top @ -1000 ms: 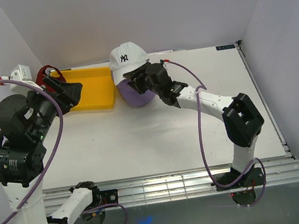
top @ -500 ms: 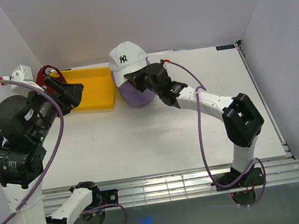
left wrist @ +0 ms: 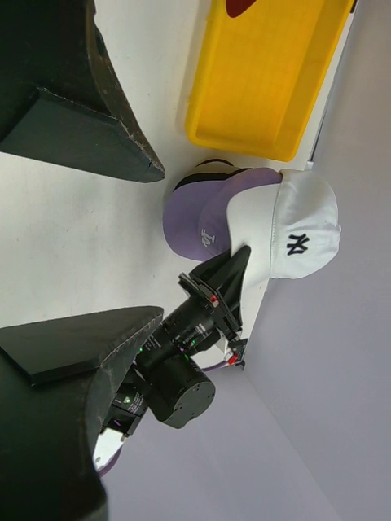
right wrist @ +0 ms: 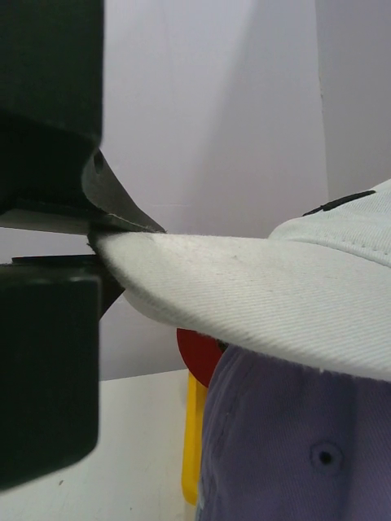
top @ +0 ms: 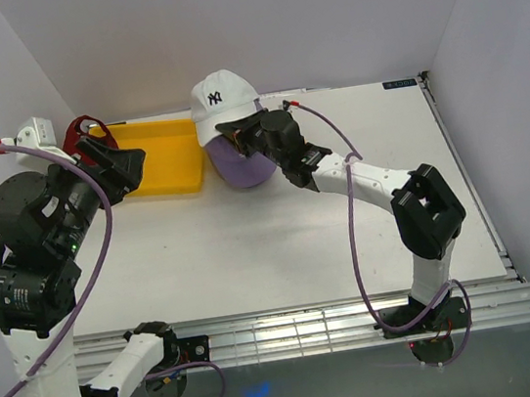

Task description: Stack the hats

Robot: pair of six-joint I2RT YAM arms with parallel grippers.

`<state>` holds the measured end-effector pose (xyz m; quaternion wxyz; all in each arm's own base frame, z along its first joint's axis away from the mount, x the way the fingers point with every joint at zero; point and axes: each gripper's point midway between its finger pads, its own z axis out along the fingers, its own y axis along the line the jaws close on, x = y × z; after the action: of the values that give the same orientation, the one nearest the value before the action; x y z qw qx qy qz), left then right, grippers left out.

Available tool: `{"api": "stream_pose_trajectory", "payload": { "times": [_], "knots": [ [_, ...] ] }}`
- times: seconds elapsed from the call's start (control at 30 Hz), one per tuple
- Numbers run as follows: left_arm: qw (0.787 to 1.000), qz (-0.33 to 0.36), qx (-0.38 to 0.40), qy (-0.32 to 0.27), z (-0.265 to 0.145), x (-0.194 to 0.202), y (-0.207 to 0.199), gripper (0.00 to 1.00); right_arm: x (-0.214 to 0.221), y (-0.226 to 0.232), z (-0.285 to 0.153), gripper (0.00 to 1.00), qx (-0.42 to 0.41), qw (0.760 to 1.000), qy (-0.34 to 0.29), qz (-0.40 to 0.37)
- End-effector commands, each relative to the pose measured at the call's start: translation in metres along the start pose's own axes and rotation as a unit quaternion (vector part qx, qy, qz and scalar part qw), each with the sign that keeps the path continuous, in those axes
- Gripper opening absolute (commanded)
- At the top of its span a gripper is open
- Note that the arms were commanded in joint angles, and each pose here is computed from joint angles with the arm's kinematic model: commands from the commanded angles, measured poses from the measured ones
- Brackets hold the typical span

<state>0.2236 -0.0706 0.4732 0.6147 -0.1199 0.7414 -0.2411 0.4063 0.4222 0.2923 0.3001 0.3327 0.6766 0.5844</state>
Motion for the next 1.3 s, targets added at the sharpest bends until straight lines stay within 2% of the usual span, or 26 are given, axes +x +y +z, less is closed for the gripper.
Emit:
{"api": "stream_pose_trajectory", "payload": {
  "times": [0.0, 0.7, 1.27],
  "knots": [
    [1.000, 0.008, -0.002, -0.011, -0.004, -0.004, 0.001, 0.73, 0.000, 0.046, 0.000, 0.08, -0.084, 0.996, 0.007, 0.015],
    [1.000, 0.012, -0.008, -0.011, -0.004, -0.003, 0.003, 0.73, -0.003, 0.089, -0.011, 0.08, -0.159, 0.987, 0.011, -0.012],
    [1.000, 0.011, -0.009, -0.009, -0.003, -0.001, 0.004, 0.73, -0.007, 0.089, -0.038, 0.08, -0.178, 0.984, 0.008, -0.026]
  ]
}}
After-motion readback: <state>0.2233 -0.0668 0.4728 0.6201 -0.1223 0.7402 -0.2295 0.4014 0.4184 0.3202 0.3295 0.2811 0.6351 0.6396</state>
